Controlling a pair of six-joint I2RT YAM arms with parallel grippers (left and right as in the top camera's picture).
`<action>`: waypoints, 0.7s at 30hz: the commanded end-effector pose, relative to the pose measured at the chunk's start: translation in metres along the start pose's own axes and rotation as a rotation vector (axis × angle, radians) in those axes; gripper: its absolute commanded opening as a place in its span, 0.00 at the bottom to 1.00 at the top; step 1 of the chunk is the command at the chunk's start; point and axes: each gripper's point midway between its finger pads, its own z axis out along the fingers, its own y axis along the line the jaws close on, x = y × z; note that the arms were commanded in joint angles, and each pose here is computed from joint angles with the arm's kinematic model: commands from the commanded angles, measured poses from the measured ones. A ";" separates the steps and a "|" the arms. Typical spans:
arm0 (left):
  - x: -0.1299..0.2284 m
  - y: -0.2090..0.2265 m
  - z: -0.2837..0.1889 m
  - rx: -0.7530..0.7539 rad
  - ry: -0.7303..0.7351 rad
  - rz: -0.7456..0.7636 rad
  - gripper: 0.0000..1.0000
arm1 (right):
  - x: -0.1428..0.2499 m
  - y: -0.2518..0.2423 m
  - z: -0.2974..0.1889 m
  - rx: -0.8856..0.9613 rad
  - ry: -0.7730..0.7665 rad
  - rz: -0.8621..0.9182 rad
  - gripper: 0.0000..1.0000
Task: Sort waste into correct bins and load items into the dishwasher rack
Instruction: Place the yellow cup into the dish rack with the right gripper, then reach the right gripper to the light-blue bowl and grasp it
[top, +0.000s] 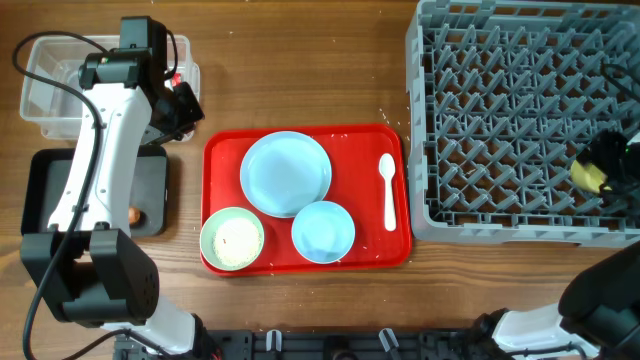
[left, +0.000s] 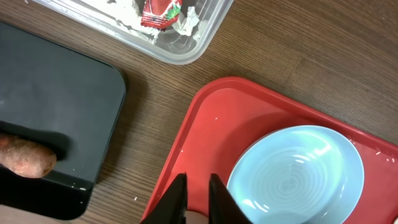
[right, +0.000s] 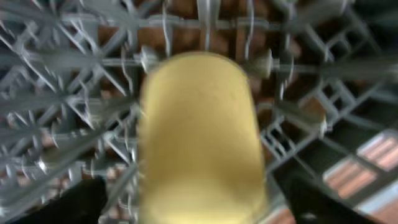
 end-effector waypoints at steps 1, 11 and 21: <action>-0.002 0.004 -0.009 -0.005 -0.023 0.006 0.16 | -0.018 0.016 -0.012 -0.095 -0.067 0.022 1.00; 0.006 0.005 -0.008 -0.007 0.009 0.007 0.32 | -0.006 0.087 -0.097 -0.414 -0.162 -0.162 1.00; 0.010 0.004 -0.008 0.000 0.030 0.006 0.50 | 0.166 0.236 -0.123 -0.599 0.087 -0.863 1.00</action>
